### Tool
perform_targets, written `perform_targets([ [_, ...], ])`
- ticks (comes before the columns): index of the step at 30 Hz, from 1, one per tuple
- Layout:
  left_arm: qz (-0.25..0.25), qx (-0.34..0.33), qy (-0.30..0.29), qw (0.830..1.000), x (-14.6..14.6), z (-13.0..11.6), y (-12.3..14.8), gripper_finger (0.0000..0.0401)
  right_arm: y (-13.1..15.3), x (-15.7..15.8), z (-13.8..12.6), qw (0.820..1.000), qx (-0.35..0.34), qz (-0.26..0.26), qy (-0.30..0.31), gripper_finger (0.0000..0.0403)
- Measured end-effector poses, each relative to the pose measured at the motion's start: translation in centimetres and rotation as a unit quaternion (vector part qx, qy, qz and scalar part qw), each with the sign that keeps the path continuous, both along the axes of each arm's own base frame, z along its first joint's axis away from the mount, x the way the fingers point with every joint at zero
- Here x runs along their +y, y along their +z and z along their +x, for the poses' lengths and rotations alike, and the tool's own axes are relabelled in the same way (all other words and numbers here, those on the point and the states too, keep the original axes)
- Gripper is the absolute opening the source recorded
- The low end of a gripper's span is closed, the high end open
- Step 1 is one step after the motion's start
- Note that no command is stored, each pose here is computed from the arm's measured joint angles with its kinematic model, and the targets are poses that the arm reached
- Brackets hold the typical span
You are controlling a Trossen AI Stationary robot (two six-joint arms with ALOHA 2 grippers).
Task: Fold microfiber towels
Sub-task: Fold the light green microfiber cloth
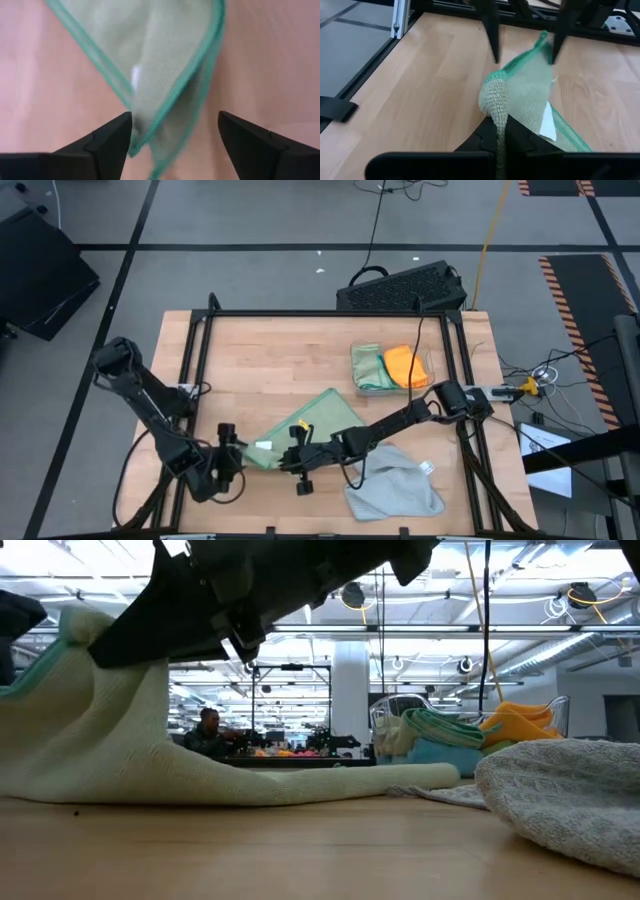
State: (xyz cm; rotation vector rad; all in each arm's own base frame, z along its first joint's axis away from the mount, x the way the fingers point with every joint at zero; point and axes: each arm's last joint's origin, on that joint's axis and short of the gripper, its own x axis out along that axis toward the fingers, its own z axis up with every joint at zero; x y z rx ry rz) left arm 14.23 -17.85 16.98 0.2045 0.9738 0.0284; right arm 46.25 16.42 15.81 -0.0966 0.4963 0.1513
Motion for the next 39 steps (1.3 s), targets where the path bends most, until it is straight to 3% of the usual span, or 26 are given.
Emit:
perform_targets([
  [4, 0.058, -0.012, -0.034, 0.998, -0.2, -0.2, -0.7, 0.0273, 0.0, -0.4, 0.1, 1.0, 0.001, 0.006, -0.005, 0.0003],
  [12, 0.116, 0.016, -0.077, 0.99, -0.3, 0.0, -2.0, 0.0225, 0.0, -0.9, 0.3, 1.0, 0.0, 0.012, -0.013, 0.0003],
  [15, 0.139, 0.019, -0.087, 0.986, -0.2, 0.1, -2.3, 0.0174, 0.0, -0.9, 0.3, 1.0, 0.0, 0.013, -0.014, 0.0002],
  [18, 0.145, 0.02, -0.09, 0.985, -0.2, 0.1, -2.3, 0.0092, 0.2, -0.9, 0.3, 1.0, 0.002, 0.012, -0.014, 0.0002],
  [21, 0.123, 0.016, -0.076, 0.989, -0.3, 0.1, -1.8, 0.0017, 1.1, -1.2, 0.0, 1.0, 0.008, 0.004, -0.012, 0.0003],
  [25, 0.065, -0.021, -0.039, 0.997, -0.7, 0.6, 0.3, 0.0015, 3.5, -1.9, -1.0, 0.999, 0.028, -0.014, -0.007, 0.0003],
  [29, -0.026, -0.076, 0.008, 0.997, -1.9, 1.3, 3.5, 0.0006, 5.5, -1.9, -2.3, 0.999, 0.05, -0.017, 0.01, 0.0003],
  [32, -0.068, -0.108, -0.01, 0.992, -3.7, 1.4, 5.7, 0.0005, 6.6, -1.2, -2.9, 0.997, 0.048, 0.001, 0.053, 0.0003],
  [35, -0.084, -0.156, -0.016, 0.984, -4.9, 1.4, 8.1, 0.0005, 7.4, -0.6, -3.3, 0.994, 0.041, 0.012, 0.096, 0.0003],
  [39, -0.065, -0.199, 0.002, 0.978, -5.1, 1.6, 10.3, 0.0004, 9.9, -0.7, -4.5, 0.993, 0.024, -0.007, 0.112, 0.0003],
])
